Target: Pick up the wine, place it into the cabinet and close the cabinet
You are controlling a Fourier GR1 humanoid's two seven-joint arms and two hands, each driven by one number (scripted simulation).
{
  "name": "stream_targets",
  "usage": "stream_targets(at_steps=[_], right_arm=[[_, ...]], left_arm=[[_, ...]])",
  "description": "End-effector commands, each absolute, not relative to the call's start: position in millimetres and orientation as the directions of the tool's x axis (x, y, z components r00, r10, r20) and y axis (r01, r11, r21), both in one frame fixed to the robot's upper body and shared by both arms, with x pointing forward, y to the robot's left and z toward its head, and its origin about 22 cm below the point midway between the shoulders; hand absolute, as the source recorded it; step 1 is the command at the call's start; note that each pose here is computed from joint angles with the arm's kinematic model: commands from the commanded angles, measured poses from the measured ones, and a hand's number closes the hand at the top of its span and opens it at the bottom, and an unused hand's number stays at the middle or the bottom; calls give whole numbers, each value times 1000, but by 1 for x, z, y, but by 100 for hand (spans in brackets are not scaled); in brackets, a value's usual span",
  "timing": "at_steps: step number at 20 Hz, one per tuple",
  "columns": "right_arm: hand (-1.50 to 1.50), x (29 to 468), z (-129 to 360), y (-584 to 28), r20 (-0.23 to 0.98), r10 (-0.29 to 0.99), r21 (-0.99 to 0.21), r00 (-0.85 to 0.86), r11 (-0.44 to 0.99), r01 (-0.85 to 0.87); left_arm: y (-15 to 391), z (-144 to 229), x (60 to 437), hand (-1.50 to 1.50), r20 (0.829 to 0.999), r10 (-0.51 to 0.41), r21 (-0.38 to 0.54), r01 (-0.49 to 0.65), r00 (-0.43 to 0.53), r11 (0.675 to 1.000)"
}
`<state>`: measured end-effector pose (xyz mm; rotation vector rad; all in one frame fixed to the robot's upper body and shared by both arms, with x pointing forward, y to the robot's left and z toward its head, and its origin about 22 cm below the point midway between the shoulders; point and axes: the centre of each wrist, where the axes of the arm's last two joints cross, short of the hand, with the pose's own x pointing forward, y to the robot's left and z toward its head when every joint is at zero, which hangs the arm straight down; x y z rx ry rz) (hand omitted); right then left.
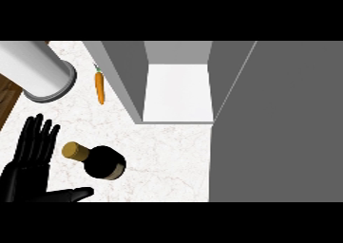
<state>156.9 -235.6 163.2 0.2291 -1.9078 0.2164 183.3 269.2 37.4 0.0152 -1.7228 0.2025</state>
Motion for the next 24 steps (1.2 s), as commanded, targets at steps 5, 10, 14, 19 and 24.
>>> stream_targets(at_steps=[5, 10, 14, 19, 24], right_arm=[[-150, 140, 172, -223, 943, -78, -14, -325, 962, -272], [-150, 149, 173, -228, 942, -39, -55, -335, 962, -267], [-150, 126, 170, -230, 942, -61, -31, -331, 963, -266], [-150, 153, 161, -221, 936, -59, -34, -347, 966, -255], [-150, 149, 165, -242, 940, -48, -46, -337, 963, -266]], left_arm=[[298, -5, 188, -150, 989, 94, -110, -138, -118, 984], [285, -30, 170, -150, 990, 96, -109, -131, -102, 985], [310, -40, 166, -150, 990, 93, -107, -132, -107, 985], [309, -57, 181, -150, 990, 122, -129, -112, -66, 985], [276, -84, 191, -150, 993, 106, -111, -98, -52, 989]])
